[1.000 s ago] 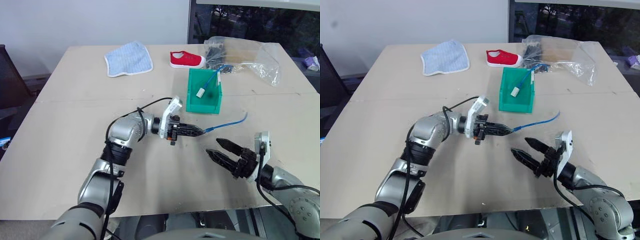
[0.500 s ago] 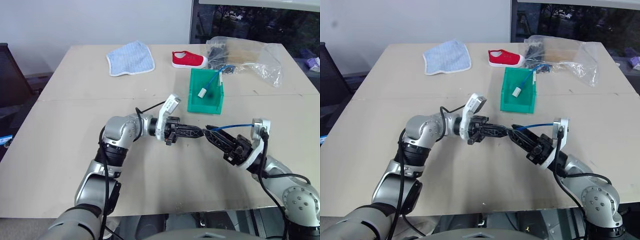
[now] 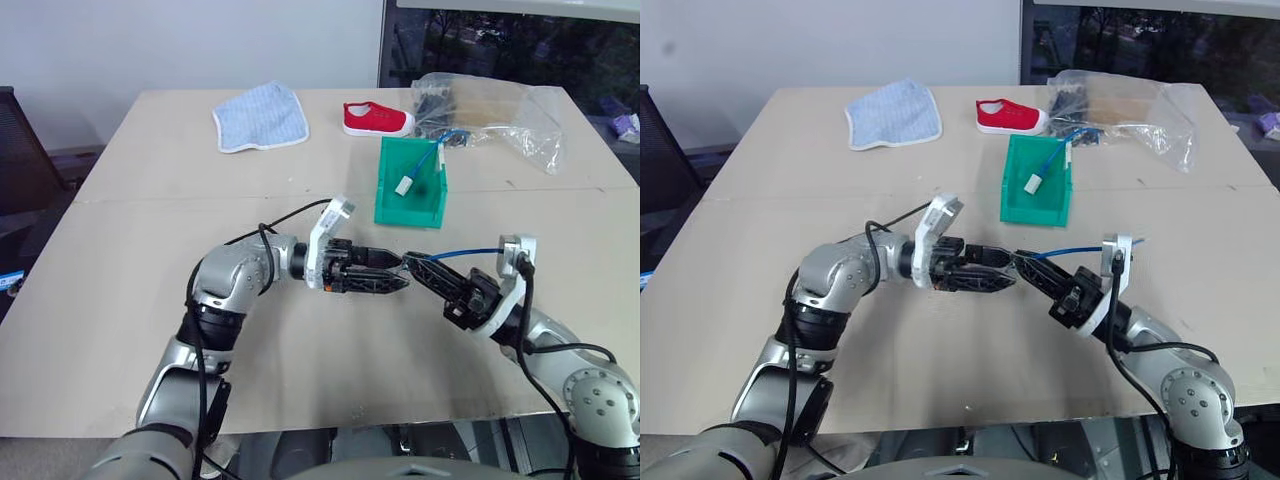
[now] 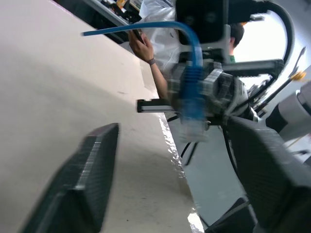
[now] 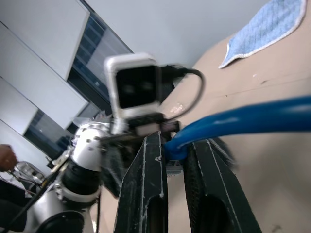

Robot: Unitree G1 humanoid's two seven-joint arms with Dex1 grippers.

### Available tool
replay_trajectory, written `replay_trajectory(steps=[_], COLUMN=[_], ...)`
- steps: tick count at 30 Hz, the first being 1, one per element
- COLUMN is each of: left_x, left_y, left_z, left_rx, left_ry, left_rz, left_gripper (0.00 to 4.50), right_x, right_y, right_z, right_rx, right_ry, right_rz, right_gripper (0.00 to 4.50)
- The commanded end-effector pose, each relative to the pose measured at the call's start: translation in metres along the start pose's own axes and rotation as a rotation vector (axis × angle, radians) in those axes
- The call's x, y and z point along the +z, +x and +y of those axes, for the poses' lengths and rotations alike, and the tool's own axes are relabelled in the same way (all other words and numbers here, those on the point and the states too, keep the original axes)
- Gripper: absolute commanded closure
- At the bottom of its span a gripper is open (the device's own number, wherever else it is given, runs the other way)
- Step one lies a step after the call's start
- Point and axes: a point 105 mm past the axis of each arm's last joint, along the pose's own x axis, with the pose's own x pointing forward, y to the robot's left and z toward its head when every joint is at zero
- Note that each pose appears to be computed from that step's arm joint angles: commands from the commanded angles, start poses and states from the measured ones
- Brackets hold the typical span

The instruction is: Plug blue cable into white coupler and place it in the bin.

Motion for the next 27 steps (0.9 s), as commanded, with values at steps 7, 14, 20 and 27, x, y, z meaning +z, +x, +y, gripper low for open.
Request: replay_trajectory(steps=[7, 14, 20, 27], left_x=[0.047, 0.003, -0.057, -0.071], left_y=[-0.054, -0.130, -0.171, -0.177], left_z=[-0.007, -0.011, -0.006, 0.011], left_rx=[0.680, 1.340, 1.609, 1.615], left_ry=[0.487, 0.603, 0.418, 0.369], left_rz=[-0.299, -0.249, -0.147, -0.126], left_gripper=[1.10, 1.10, 1.10, 1.10], right_x=[0.022, 0.020, 0.020, 0.018], right_y=[-0.007, 0.000, 0.003, 0.002], right_z=[-0.023, -0.035, -0.037, -0.036], right_rx=[-0.057, -0.048, -0.047, -0.058], right_ry=[-0.100, -0.123, -0.140, -0.145], right_rz=[-0.065, -0.031, -0.020, -0.022], right_gripper=[4.50, 4.50, 4.50, 4.50])
